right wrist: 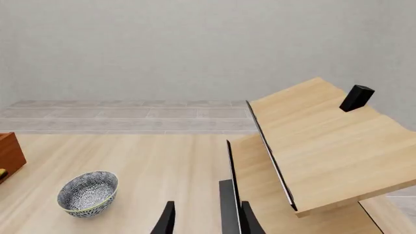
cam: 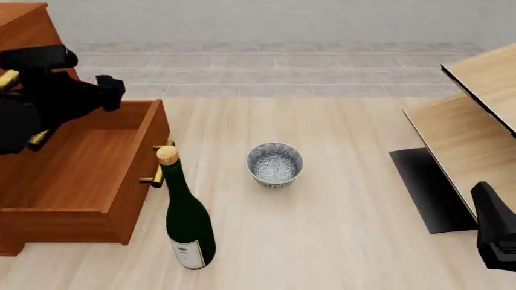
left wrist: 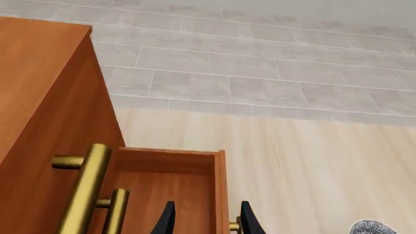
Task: Put the bowl on top of the cabinet.
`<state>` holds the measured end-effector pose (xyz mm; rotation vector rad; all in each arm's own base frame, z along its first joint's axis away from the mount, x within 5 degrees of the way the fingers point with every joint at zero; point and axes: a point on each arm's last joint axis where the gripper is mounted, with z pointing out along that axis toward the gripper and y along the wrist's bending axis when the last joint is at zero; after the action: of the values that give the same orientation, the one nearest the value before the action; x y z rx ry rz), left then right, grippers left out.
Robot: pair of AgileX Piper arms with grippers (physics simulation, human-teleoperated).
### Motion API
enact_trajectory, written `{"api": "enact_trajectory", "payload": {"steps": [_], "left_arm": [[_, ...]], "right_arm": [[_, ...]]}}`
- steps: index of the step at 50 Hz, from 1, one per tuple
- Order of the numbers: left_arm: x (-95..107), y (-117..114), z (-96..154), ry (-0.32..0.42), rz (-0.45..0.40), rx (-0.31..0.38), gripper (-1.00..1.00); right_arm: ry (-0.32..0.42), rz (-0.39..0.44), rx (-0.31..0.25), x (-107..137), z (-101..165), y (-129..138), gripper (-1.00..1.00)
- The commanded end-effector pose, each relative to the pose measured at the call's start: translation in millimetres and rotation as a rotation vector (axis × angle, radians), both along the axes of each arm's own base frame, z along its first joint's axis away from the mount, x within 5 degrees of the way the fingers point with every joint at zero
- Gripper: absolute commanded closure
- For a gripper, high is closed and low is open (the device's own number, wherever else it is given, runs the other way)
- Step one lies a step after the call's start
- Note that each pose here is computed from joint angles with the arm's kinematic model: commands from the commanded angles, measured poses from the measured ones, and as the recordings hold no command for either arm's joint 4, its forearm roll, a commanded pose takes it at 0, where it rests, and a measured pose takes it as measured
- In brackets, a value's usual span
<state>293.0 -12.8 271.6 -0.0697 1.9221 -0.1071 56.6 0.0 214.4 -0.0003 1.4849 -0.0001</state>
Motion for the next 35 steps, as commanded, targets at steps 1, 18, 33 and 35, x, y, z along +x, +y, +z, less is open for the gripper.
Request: {"api": "enact_trajectory", "payload": {"steps": [1,18,33,35], "left_arm": [[31,-14,18,0.036,-0.047,0.023,-1.00],[72,-56,42,0.124,-0.166,0.069,-1.00],[110,-94,28,0.239,-0.252,0.109,-1.00],[112,-98,28,0.246,-0.268,0.128,-1.00]], "right_arm": [[0.000,0.000,0.000,0,0,0,-1.00],[0.000,0.000,0.000,0,0,0,-1.00],[0.000,0.000,0.000,0,0,0,-1.00],[0.000,0.000,0.000,0,0,0,-1.00]]}}
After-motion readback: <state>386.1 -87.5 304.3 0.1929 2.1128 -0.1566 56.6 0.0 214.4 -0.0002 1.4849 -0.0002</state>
